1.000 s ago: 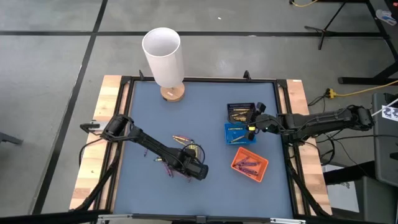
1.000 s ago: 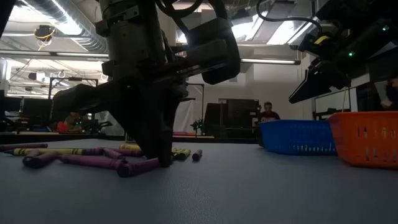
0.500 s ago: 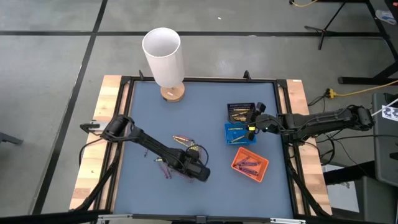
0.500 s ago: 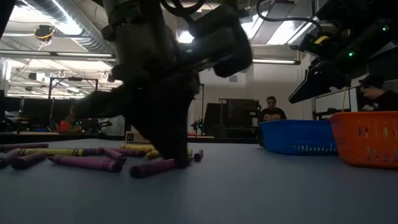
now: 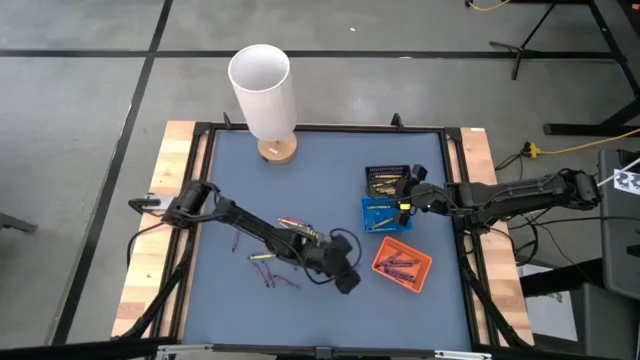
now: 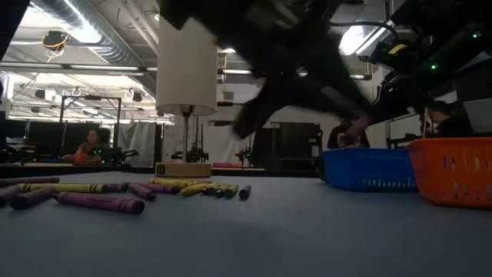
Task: Sort crayons
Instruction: Put the purple crayon into the orange bin
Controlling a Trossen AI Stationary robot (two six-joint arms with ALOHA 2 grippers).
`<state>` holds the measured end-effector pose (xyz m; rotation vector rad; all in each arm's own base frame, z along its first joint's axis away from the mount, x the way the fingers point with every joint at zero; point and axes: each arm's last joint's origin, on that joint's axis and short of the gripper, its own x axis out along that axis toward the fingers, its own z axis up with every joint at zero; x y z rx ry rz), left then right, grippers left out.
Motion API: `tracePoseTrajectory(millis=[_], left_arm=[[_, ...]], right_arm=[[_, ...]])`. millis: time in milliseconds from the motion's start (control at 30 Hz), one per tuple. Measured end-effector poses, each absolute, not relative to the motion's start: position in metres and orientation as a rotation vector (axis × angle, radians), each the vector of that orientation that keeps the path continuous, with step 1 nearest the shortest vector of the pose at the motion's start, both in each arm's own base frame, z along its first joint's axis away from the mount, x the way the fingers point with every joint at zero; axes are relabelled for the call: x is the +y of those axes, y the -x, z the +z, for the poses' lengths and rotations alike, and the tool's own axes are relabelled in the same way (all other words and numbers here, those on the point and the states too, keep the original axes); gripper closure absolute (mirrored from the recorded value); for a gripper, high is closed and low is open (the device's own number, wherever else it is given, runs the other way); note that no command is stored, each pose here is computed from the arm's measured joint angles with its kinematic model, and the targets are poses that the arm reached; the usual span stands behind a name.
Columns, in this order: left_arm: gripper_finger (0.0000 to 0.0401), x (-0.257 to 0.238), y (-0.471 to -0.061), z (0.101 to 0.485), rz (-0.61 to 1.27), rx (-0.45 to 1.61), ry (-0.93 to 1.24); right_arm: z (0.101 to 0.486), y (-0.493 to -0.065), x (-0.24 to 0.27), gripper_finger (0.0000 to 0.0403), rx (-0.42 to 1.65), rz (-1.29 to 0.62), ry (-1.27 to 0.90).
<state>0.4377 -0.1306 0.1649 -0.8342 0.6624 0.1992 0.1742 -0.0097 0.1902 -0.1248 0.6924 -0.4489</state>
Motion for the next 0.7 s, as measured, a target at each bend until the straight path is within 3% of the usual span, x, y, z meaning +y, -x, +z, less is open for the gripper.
tracePoseTrajectory(millis=[333,700], left_arm=[[0.0393,-0.104,-0.459,0.192,0.115,0.341,0.448],[0.0393,-0.106,-0.462,0.205,0.085,0.217,0.342]], right_arm=[[0.19,-0.174,-0.01,0.0241,0.692,-0.449,0.125],[0.19,-0.174,-0.01,0.0241,0.692,-0.449,0.125]])
